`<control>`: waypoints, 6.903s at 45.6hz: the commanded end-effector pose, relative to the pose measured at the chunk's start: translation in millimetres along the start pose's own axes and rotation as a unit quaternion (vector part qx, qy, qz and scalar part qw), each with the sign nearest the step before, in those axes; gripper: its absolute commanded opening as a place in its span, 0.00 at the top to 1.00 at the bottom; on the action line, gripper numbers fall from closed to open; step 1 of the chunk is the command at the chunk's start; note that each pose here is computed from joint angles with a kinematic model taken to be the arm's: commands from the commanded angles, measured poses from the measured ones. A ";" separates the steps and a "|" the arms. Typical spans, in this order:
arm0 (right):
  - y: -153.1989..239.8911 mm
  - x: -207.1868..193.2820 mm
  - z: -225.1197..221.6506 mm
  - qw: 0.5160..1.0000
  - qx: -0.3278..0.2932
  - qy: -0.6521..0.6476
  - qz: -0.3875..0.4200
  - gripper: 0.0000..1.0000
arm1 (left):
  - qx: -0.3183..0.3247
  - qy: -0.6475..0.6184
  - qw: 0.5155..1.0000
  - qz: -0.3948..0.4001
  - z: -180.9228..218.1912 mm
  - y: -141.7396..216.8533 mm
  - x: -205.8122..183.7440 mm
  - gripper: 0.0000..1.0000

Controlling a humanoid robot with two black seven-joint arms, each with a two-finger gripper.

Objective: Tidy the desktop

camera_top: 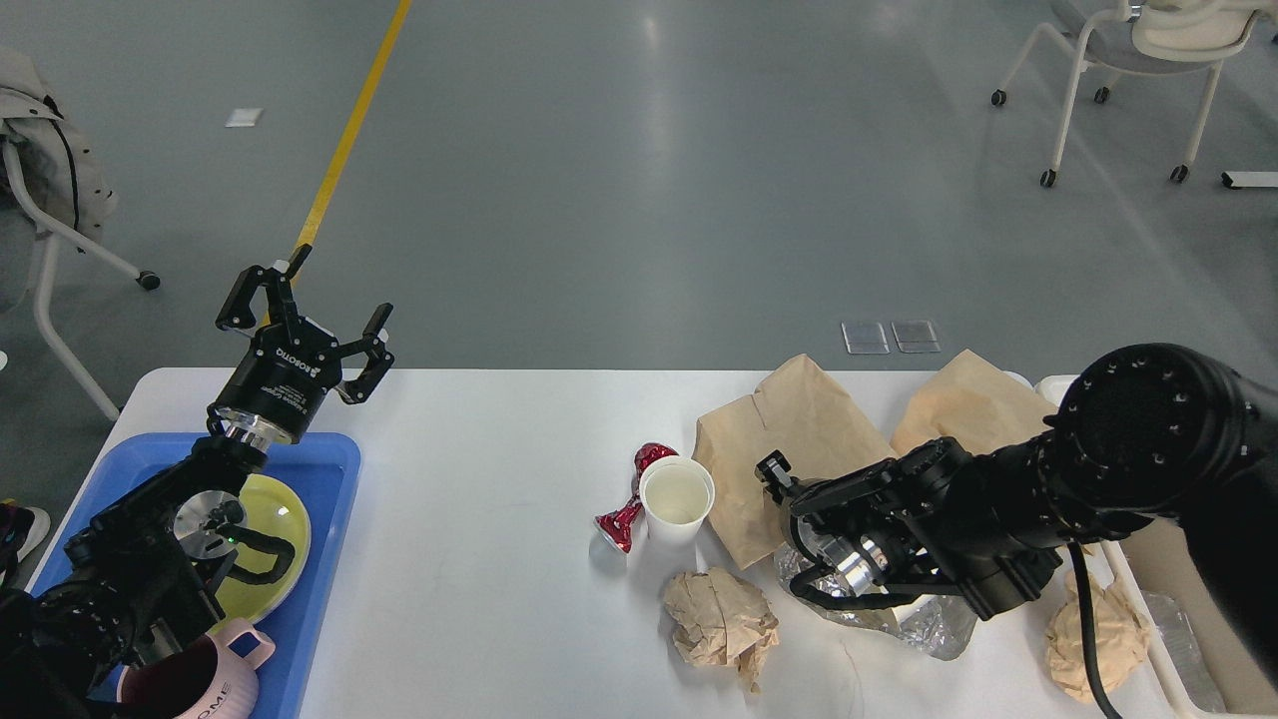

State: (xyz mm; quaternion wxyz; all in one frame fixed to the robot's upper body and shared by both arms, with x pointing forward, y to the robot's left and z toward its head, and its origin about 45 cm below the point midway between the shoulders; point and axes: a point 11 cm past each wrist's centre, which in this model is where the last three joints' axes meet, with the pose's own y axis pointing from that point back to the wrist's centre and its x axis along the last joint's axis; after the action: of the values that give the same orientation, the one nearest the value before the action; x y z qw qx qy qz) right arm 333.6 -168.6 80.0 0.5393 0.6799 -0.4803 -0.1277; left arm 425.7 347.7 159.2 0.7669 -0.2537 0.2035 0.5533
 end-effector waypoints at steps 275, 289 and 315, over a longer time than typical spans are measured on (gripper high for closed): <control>-21.2 228.4 167.2 0.937 -0.121 0.321 0.055 0.00 | -0.001 0.000 1.000 0.000 0.3 -0.1 0.0 0.00; -28.0 221.1 188.3 0.937 -0.135 0.318 0.052 0.00 | 0.000 0.000 1.000 0.000 0.1 0.0 0.0 0.00; -37.1 205.5 205.5 0.931 -0.143 0.332 0.043 1.00 | 0.000 0.000 1.000 0.001 -0.3 0.6 0.5 0.00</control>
State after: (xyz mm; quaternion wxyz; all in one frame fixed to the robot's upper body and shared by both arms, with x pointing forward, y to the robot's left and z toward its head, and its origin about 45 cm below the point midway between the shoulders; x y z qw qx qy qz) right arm 315.3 -460.3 41.0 0.7656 0.5752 -0.2812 0.0632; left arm 425.6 348.1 159.0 0.7662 -0.2538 0.2035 0.5541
